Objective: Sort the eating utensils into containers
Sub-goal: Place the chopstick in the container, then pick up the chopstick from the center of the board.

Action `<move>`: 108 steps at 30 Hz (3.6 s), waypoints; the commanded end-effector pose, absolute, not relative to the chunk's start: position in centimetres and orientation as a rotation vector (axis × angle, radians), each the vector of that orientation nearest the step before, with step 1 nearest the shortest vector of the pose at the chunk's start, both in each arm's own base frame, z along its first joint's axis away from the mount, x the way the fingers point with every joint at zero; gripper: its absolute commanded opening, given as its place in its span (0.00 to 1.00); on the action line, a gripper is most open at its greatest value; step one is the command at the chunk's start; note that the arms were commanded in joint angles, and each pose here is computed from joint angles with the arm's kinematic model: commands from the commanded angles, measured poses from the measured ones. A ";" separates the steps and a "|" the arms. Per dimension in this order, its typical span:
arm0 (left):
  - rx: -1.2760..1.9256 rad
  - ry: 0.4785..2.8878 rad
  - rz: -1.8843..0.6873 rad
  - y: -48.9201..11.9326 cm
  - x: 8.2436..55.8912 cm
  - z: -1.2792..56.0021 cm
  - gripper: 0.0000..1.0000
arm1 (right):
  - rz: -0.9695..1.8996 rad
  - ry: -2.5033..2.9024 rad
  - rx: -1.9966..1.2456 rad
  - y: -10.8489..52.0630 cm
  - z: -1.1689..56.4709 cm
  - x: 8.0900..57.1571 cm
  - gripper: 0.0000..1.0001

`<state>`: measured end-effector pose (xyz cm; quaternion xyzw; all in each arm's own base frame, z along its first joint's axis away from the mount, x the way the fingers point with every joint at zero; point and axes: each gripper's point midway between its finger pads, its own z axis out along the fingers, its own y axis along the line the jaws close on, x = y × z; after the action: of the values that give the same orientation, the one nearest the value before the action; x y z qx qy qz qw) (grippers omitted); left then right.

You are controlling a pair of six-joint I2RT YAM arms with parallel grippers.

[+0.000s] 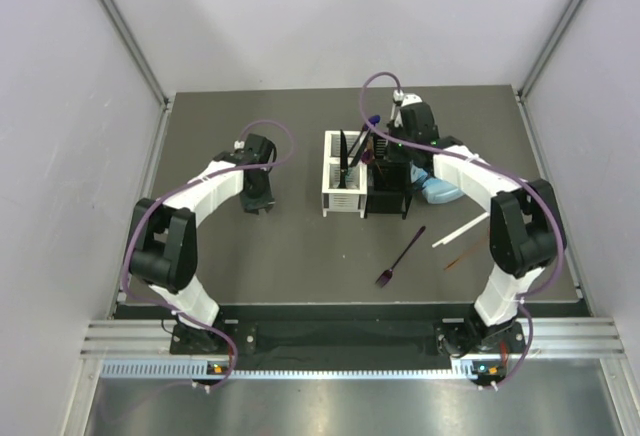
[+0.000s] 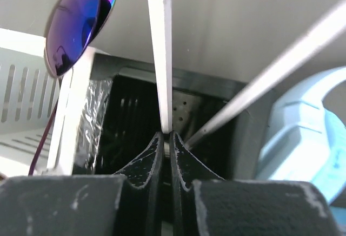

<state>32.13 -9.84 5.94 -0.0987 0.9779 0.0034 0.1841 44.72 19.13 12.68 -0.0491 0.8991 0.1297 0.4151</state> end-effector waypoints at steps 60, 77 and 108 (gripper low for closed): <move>-0.268 2.709 -0.126 -11.3 34.1 5.6 0.33 | 0.333 2.727 1.021 0.8 6.2 28.6 0.57; -0.273 2.713 -0.087 -10.6 33.6 5.5 0.33 | 0.258 2.788 1.134 -0.5 2.2 28.6 0.50; -0.269 2.734 -0.102 -11.1 34.2 5.0 0.33 | 0.219 2.533 0.902 -2.6 11.5 28.1 0.00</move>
<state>33.28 -10.92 4.16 -0.0999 0.9771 -0.0291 0.1858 26.44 -1.72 8.07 0.3493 0.9184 0.0860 0.1646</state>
